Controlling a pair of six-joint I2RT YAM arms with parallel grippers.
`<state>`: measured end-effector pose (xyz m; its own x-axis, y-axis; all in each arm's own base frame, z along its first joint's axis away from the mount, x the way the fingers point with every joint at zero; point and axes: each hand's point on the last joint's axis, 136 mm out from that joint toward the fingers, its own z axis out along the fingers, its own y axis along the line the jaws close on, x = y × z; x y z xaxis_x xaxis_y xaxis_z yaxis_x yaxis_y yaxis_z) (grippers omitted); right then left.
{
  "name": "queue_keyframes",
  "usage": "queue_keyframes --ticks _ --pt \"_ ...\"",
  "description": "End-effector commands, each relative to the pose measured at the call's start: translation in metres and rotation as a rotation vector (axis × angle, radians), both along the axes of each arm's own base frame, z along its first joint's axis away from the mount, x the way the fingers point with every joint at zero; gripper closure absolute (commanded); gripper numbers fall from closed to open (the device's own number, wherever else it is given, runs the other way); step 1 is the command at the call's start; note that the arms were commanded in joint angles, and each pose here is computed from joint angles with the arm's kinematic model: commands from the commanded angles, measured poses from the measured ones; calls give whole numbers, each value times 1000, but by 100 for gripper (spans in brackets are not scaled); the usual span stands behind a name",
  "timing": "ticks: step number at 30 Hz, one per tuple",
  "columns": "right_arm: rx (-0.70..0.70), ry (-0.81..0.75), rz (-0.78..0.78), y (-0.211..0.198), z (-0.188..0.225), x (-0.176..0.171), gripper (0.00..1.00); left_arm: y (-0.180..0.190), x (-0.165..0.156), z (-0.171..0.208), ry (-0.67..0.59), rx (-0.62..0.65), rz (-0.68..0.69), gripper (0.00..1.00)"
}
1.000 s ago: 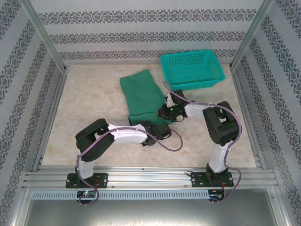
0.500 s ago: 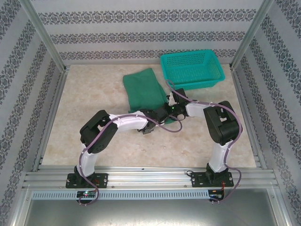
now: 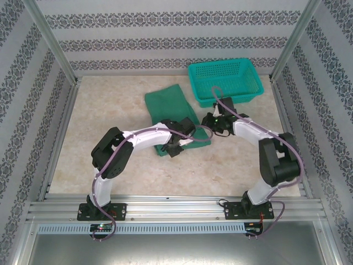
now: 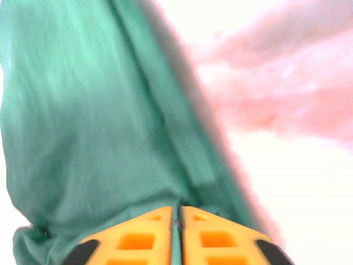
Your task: Roll up the long pants
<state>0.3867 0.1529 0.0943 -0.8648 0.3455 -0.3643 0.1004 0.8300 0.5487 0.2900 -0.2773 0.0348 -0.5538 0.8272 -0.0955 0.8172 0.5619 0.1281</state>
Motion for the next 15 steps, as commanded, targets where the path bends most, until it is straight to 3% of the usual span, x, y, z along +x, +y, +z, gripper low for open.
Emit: queue_keyframes --ticks 1,8,15 --pt "-97 7 -44 -24 3 -7 82 1 -67 20 328 -51 105 100" --pt "-64 3 -64 -27 5 -22 81 -32 -83 61 599 -342 261 100" --pt "-49 -31 -58 -29 23 -36 81 -41 -52 122 802 -821 450 100"
